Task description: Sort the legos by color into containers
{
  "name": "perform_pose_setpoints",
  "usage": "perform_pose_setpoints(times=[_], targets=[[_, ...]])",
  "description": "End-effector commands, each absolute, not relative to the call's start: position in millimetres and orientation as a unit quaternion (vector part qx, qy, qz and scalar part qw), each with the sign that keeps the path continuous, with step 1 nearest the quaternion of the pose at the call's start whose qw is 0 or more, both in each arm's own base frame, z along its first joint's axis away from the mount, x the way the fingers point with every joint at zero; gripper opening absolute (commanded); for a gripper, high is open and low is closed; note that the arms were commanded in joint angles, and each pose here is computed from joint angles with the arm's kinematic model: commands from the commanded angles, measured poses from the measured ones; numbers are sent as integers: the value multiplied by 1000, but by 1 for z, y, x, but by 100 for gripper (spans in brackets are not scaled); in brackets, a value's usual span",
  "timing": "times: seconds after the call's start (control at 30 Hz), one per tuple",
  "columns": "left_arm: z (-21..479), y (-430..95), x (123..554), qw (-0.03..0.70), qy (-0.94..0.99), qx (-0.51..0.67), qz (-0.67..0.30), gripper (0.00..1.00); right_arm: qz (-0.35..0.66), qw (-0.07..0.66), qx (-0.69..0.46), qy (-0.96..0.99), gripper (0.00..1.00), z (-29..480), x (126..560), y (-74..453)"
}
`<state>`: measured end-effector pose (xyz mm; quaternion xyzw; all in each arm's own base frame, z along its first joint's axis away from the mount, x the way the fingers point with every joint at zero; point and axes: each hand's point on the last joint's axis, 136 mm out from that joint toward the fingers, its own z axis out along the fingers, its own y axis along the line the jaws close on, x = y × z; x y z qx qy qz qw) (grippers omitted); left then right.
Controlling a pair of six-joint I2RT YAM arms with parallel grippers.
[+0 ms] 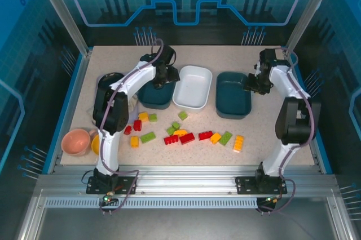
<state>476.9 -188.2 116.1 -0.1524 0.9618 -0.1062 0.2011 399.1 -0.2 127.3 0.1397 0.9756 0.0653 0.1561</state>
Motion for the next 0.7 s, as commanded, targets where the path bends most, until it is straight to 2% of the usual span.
perform_pose_setpoints(times=[0.0, 0.1, 0.23, 0.37, 0.47, 0.67], targets=[[173, -204, 470, 248, 943, -148, -166, 78, 56, 193, 162, 966, 53, 166, 367, 17], [185, -219, 453, 243, 940, -135, -196, 79, 70, 183, 182, 964, 59, 164, 326, 33], [191, -229, 420, 229, 937, -131, -229, 79, 78, 133, 193, 969, 63, 145, 267, 52], [196, -265, 371, 192, 936, -58, -289, 80, 77, 76, 216, 970, 68, 116, 213, 54], [195, -296, 324, 170, 930, 18, -324, 85, 88, 46, 227, 969, 71, 90, 191, 57], [177, -320, 256, 142, 921, 85, -353, 89, 113, 17, 226, 967, 69, 58, 195, 73]])
